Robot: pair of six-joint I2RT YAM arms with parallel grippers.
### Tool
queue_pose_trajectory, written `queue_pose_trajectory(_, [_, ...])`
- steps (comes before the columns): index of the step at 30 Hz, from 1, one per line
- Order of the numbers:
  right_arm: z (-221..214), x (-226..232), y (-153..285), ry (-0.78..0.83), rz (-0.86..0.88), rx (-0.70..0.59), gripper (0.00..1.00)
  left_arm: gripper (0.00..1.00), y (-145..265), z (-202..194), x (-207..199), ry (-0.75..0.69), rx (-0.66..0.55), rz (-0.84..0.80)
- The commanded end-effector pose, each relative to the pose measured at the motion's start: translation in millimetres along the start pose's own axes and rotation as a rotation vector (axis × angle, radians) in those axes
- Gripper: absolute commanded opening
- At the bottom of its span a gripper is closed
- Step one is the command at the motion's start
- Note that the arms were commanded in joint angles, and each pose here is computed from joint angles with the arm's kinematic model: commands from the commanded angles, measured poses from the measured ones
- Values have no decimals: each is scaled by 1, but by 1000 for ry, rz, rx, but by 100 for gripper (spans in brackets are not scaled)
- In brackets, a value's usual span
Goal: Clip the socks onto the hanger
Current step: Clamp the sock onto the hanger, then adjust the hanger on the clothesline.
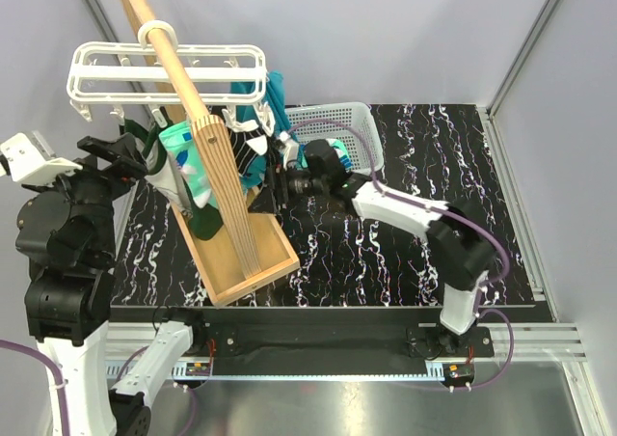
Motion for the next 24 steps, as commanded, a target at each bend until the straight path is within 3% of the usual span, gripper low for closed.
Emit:
queue_pose_trajectory(1, [0,-7,-29,77,98,-34,80,82,-2,-1,-8,31,0,-57])
queue_pose_trajectory(6, [-8,-25,-65,67,109,10,82,82,-2,-6,-3,15,8,-37])
queue_pose_trajectory(13, [-17,-50,-115,69,52,15,100,83,-4,-11,1,17,5,-23])
queue_pose_trajectory(24, [-31,-63,-178,190,-43,-156,100,83,-7,-17,-3,54,33,-48])
Point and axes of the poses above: each gripper's point midway between its finger pads, its own y axis back along the fingers, its own x axis along the line the jaws close on, z = x × y, the point moved 7 cm from there along y, back along the fingers, and after that the axes turned 7 degrees about y, right-handed, at the moved point
